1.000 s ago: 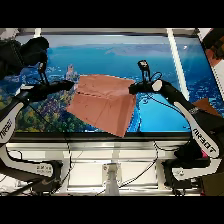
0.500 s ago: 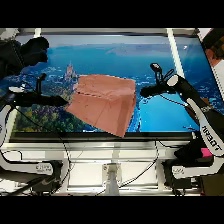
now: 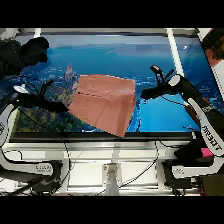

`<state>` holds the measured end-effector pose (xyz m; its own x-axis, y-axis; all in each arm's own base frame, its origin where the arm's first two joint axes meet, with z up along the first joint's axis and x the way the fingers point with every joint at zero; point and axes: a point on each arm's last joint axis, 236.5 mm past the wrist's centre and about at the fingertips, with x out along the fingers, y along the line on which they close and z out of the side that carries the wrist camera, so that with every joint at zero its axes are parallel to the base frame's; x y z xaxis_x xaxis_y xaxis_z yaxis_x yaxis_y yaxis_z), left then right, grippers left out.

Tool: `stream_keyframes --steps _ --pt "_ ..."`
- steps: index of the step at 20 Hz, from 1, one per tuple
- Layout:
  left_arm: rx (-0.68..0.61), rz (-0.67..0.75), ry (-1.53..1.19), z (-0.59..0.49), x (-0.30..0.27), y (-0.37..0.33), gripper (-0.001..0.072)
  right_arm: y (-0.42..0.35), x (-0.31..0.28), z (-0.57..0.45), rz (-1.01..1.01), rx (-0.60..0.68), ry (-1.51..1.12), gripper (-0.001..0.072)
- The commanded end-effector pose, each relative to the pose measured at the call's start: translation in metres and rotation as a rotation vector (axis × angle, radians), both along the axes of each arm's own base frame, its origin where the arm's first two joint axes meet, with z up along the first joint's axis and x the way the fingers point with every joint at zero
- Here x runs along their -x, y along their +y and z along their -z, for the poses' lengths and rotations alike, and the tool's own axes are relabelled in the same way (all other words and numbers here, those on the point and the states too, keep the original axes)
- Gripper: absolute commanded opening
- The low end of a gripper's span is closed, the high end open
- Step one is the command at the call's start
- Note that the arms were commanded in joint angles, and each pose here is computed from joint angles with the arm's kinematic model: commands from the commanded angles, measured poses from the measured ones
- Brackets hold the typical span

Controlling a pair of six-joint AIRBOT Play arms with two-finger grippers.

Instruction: Fold the clothes and pants, and hang the long-sleeved shirts on hangers.

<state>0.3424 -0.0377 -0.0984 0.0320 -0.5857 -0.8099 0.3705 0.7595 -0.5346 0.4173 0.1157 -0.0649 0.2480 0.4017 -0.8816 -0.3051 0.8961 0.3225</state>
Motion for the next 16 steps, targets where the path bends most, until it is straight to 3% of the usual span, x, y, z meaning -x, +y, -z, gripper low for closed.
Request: stream_keyframes --steps 1,3,4,6,8,11,16 --pt "0.005 -0.003 0.013 0.016 -0.005 -0.012 0.0478 0.001 0.004 0.000 -0.007 -0.004 0.014 0.0341" --pt "0.064 -0.062 0.007 0.017 -0.017 -0.022 0.0477 0.001 0.004 0.000 -0.009 -0.004 0.016 0.0341" --pt "0.088 -0.092 -0.002 0.015 -0.023 -0.025 0.0437 0.001 0.005 0.000 -0.009 -0.005 0.018 0.0341" --pt "0.107 -0.117 -0.013 0.013 -0.029 -0.028 0.0171 0.002 0.006 0.000 -0.013 -0.005 0.023 0.0341" --pt "0.131 -0.089 0.015 0.009 -0.020 -0.033 0.0011 0.002 0.008 0.001 -0.017 -0.007 0.032 0.0341" --pt "0.183 0.009 0.160 -0.002 0.021 -0.042 0.0011 0.003 0.016 0.001 -0.037 -0.009 0.057 0.0340" --pt "0.077 0.019 0.408 0.003 0.067 -0.026 0.0010 0.009 0.049 0.003 -0.128 -0.025 0.171 0.0340"
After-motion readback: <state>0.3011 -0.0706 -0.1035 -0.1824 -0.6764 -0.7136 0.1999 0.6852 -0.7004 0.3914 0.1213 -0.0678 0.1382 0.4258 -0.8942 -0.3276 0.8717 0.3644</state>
